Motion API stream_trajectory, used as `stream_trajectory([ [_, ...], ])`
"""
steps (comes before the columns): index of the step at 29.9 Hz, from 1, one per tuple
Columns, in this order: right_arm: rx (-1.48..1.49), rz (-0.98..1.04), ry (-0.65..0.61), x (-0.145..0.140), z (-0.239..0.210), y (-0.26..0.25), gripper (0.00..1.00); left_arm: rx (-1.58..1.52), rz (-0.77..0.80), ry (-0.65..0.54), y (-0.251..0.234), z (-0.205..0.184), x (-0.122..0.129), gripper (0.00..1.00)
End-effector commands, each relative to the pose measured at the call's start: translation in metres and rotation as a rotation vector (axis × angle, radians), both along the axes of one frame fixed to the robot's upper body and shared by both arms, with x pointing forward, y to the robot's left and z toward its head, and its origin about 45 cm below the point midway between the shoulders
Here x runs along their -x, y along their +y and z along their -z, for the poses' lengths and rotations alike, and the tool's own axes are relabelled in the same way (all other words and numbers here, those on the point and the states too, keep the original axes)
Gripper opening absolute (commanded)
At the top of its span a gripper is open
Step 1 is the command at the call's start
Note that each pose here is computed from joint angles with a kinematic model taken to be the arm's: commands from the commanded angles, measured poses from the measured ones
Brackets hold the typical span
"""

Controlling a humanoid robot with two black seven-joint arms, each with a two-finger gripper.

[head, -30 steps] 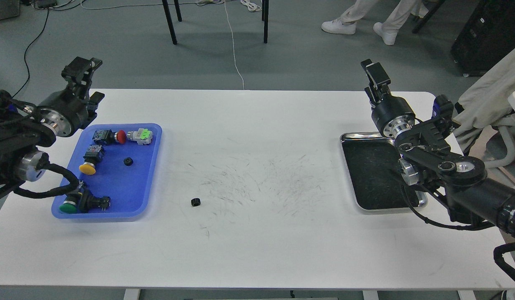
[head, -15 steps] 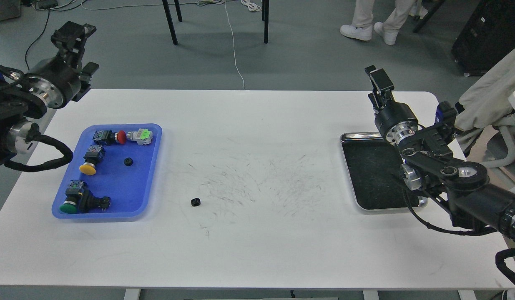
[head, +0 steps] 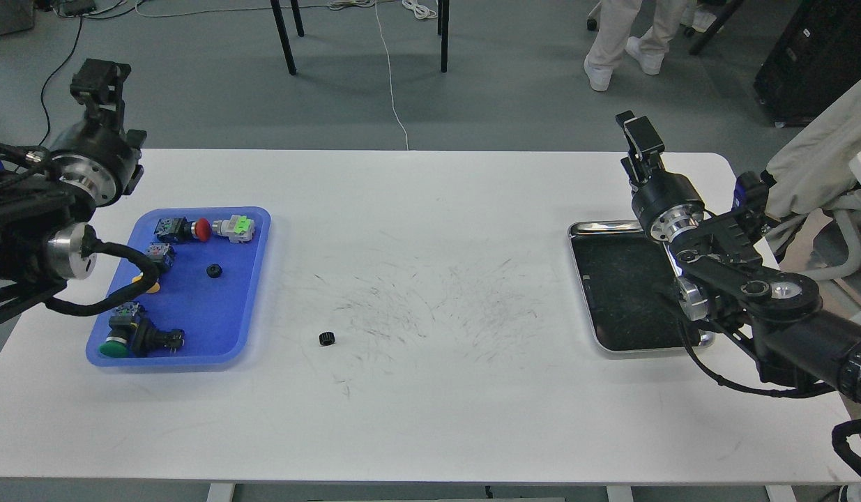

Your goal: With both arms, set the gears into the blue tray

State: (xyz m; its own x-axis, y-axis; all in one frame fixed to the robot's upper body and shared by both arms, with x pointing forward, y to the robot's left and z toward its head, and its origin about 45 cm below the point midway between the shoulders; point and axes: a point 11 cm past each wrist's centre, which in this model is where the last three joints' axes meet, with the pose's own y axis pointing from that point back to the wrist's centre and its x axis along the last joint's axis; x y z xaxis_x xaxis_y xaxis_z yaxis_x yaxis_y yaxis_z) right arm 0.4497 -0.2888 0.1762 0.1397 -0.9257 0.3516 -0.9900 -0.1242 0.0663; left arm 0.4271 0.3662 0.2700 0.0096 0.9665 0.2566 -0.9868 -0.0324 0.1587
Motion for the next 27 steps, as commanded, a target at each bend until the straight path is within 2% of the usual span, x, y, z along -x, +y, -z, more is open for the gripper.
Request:
stream_trajectory([
  [1, -0.001, 0.008, 0.002, 0.001, 0.001, -0.004, 0.92, -0.170, 0.157, 0.014, -0.014, 0.005, 0.011, 0.97],
  [5, 0.009, 0.017, 0.006, 0.003, 0.002, -0.013, 0.93, -0.283, 0.275, 0.059, -0.019, 0.001, 0.021, 0.97],
  [8, 0.014, 0.024, 0.015, 0.007, 0.004, -0.021, 0.93, -0.451, 0.399, 0.116, -0.022, 0.017, 0.031, 0.97],
  [12, 0.019, 0.034, 0.035, 0.013, 0.011, -0.032, 0.93, -0.676, 0.571, 0.096, -0.029, 0.018, 0.036, 0.97],
  [18, 0.016, 0.027, 0.050, 0.016, 0.014, -0.037, 0.93, -0.841, 0.753, 0.119, -0.030, 0.022, 0.044, 0.97],
  [21, 0.017, 0.026, 0.053, 0.016, 0.014, -0.039, 0.93, -0.953, 0.821, 0.108, -0.028, 0.025, 0.045, 0.96],
  [23, 0.014, 0.020, 0.055, 0.016, 0.014, -0.038, 0.93, -1.027, 0.850, 0.050, -0.033, 0.011, 0.037, 0.96],
  [27, 0.011, 0.015, 0.057, 0.016, 0.014, -0.038, 0.93, -1.071, 0.835, 0.025, -0.028, 0.003, 0.028, 0.96],
])
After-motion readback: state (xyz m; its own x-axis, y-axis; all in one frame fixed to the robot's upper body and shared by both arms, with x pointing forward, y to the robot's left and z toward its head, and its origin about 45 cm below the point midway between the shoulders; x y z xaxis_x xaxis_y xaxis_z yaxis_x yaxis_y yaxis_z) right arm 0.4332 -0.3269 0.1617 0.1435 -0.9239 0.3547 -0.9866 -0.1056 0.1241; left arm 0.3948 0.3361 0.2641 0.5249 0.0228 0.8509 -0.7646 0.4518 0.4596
